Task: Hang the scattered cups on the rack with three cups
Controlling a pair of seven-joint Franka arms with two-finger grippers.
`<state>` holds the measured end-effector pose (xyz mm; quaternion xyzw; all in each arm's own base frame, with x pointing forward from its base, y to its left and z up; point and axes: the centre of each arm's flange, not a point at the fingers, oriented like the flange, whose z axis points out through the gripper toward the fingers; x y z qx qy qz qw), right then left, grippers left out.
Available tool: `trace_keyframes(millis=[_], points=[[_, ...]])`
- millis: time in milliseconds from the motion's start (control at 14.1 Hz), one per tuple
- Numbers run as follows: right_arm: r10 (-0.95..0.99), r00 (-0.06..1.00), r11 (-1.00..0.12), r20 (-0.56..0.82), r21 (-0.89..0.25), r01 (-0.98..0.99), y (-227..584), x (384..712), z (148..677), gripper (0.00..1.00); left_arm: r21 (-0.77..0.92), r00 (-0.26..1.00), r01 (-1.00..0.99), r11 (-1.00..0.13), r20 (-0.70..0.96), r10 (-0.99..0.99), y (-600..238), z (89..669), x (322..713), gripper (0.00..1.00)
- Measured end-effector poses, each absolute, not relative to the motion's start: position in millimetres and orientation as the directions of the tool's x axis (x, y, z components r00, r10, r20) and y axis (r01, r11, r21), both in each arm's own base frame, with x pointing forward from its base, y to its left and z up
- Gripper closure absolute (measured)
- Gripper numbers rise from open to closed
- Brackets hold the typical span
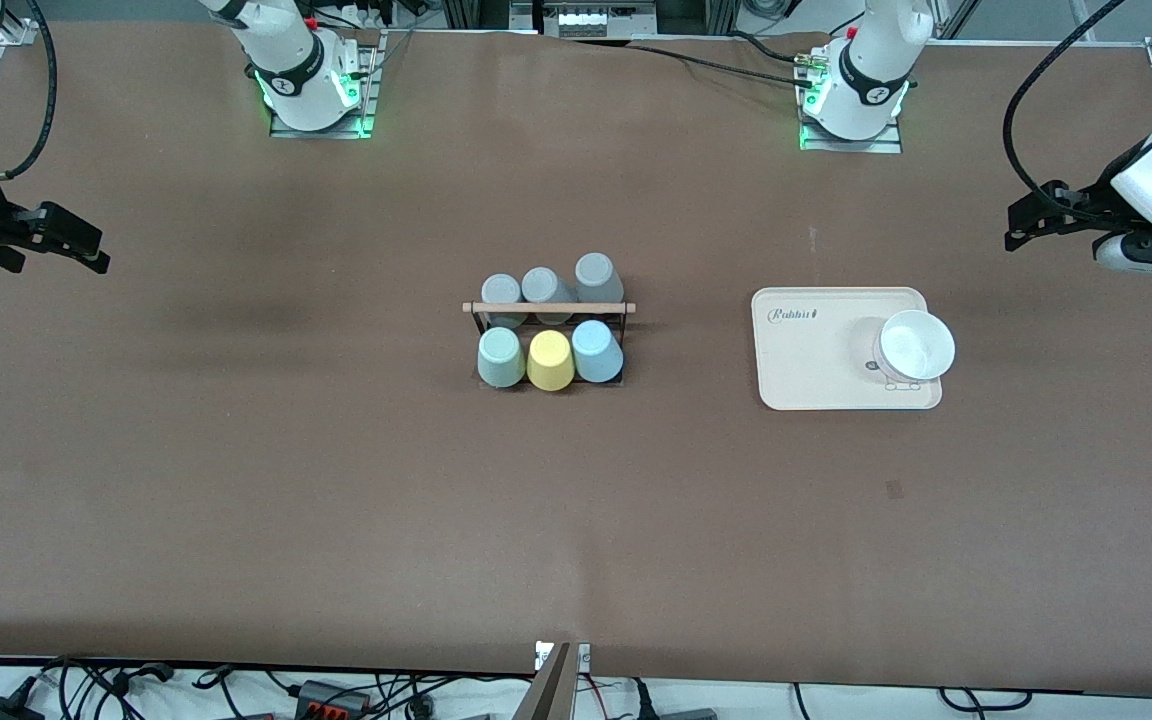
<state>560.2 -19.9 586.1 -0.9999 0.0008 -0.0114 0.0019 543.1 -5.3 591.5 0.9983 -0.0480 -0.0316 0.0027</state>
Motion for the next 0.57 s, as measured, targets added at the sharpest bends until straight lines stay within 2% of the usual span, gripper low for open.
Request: trace_keyframes(millis=[566], points=[[0.001,1.0,-1.0,0.025,-0.004,0.001,-18.8,556.7,591.3,0.0,0.008,0.993,-0.096,-0.995,-0.063,-0.096,-5.2,591.5,543.1,0.0]])
